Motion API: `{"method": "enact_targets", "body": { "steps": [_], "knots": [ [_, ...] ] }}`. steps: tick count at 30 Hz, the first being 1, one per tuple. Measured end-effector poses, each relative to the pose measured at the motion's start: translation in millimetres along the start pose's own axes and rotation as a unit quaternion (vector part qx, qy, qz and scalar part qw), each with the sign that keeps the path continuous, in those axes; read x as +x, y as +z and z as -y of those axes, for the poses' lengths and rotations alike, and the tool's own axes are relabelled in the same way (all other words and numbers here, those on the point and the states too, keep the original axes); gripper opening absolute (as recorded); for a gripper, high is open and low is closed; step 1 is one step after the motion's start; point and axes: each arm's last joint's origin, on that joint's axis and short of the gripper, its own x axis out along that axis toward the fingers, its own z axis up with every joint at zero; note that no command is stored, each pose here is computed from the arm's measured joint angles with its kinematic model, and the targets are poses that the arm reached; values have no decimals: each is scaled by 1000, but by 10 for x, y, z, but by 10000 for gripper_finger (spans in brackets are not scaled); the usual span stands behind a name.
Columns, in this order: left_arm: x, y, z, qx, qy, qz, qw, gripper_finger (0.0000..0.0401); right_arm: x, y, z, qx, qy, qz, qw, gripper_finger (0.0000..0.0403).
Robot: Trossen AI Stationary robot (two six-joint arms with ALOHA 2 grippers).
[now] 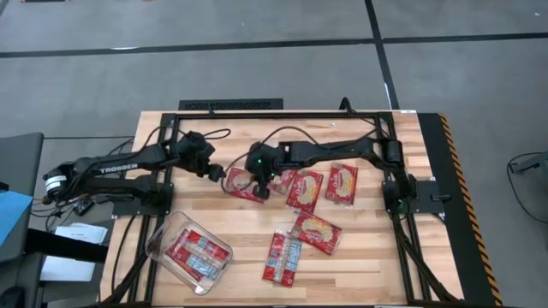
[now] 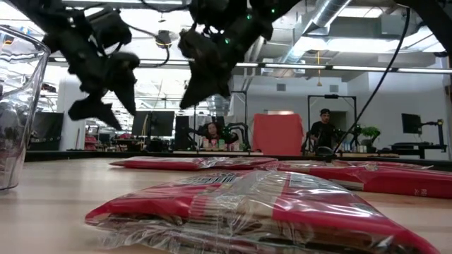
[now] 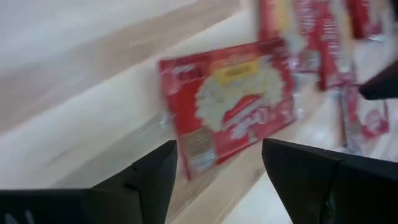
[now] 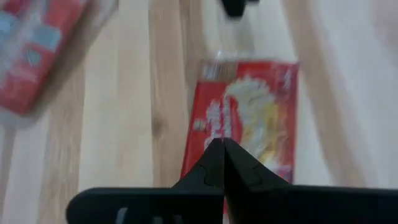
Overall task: Sort popcorn bags into baskets
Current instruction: Put the red popcorn bag into the transparent bin
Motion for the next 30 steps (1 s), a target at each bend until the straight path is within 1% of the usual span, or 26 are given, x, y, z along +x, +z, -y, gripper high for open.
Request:
{"method": "enact_targets", "body": {
  "steps": [5,9,12,17,19,22,24,30],
  "knots": [
    [96,-129,-171,-16,39,3,999,225,171,-255,38,15,0,-21,1000,24],
    [151,-167,-225,-25,28,20,999,225,235,-328,21,14,3,-7,1000,28],
    [201,-209,-260,-35,26,13,999,225,288,-413,-6,24,6,-10,1000,18],
    [315,-244,-305,-50,1,16,999,225,327,-481,-16,23,8,-5,1000,11],
    [361,-226,-297,-48,-5,17,999,225,344,-526,-5,26,6,-13,1000,17],
    [436,-228,-318,-50,3,9,999,225,352,-544,-2,26,6,-13,1000,28],
    [490,-213,-312,-45,-7,8,999,225,356,-559,-2,25,5,-18,1000,30],
    [646,-178,-300,-40,-39,0,998,225,363,-556,-2,20,6,-16,1000,15]
  ]
}}
